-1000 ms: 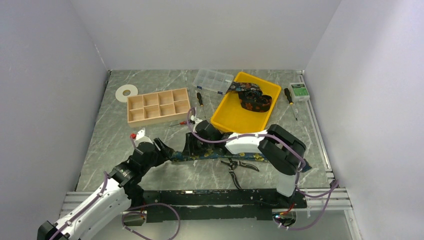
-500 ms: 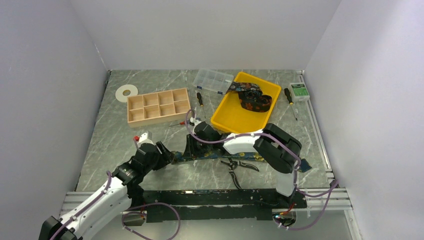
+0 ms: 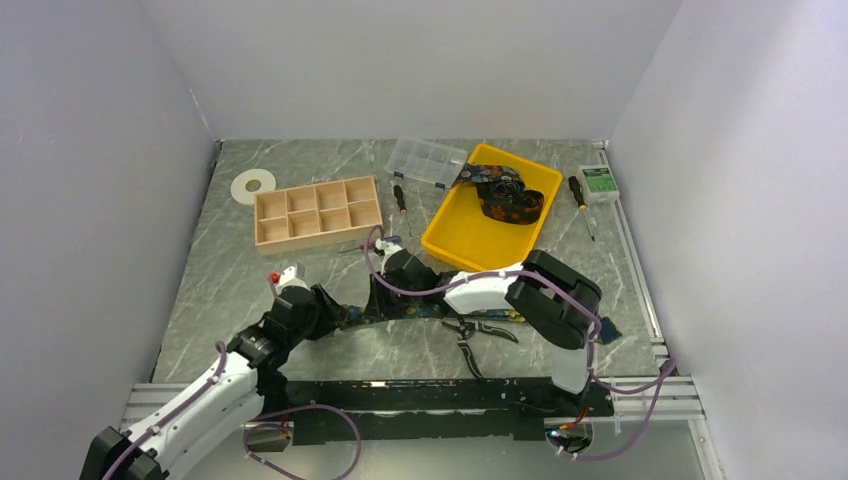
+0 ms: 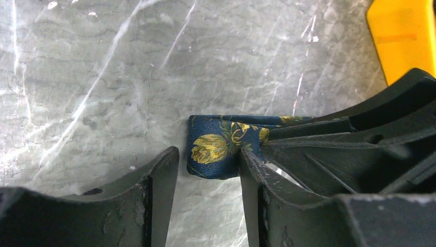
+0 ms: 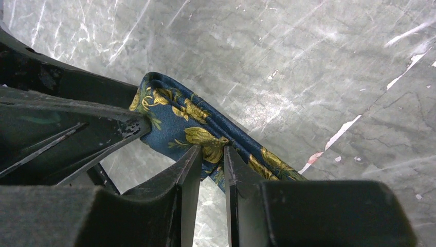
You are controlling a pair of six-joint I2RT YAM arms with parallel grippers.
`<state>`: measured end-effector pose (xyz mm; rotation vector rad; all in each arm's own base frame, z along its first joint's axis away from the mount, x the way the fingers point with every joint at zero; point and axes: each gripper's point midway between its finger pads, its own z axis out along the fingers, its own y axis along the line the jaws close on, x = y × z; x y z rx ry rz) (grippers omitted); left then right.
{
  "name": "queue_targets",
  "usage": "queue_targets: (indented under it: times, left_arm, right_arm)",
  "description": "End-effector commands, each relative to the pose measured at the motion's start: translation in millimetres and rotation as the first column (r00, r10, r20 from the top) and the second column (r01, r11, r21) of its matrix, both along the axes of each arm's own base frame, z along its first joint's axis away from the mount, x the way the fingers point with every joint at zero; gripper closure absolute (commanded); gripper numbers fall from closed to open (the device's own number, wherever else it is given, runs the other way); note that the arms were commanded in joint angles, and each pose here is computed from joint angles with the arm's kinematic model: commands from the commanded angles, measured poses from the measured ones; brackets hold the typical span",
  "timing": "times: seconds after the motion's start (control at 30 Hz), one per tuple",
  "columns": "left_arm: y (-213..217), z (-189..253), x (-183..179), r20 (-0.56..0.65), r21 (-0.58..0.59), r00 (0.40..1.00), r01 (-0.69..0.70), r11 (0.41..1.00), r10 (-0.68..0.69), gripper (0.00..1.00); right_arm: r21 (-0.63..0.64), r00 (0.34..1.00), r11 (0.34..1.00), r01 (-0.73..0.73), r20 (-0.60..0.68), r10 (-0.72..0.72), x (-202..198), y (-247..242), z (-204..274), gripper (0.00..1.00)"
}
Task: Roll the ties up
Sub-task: Roll the tie at the center of the board.
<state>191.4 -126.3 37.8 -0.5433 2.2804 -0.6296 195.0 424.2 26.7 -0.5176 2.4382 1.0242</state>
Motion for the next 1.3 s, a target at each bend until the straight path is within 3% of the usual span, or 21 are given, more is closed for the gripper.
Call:
queue_targets:
  times: [0.0,0.13,0.27,0.33,0.47,0.77,1.0,1.27]
  left_arm:
    - [-3,-3,2,-0.022,-0.004,1.000,0.008,1.000,-0.008,0.52]
    - [-1,-9,2,-0.062,0.018,0.998,-0.012,1.000,0.013,0.65]
    - [-3,-14,5,-0.083,0.030,0.997,-0.009,1.000,0.011,0.67]
    - [-3,-14,6,-0.085,0.033,0.996,-0.007,0.999,0.009,0.63]
    - [2,-12,7,-0.081,0.042,0.996,-0.038,0.998,0.041,0.44]
    - [12,-8,10,-0.071,0.061,0.991,-0.107,0.992,0.111,0.40]
    - [-1,-16,12,-0.091,0.062,0.995,-0.029,0.998,0.035,0.58]
    - [-7,-5,10,-0.033,0.030,0.999,0.029,0.999,-0.028,0.80]
  right_arm:
    - [-0.102,0.999,0.995,0.001,0.032,0.002,-7,-19,-25,0.73]
    - [-0.122,0.999,0.993,0.007,0.044,-0.002,-9,-25,-30,0.74]
    - [-0.121,0.999,0.993,0.009,0.040,-0.004,-11,-28,-33,0.74]
    - [-0.118,0.999,0.993,0.009,0.039,-0.004,-11,-28,-33,0.74]
    - [-0.116,0.999,0.993,0.004,0.043,0.001,-12,-28,-33,0.74]
    - [-0.117,0.998,0.993,-0.003,0.056,0.010,-12,-30,-30,0.76]
    - [-0.117,0.999,0.993,0.001,0.051,0.005,-14,-34,-32,0.76]
    - [-0.115,0.999,0.993,0.007,0.048,-0.002,-13,-34,-32,0.77]
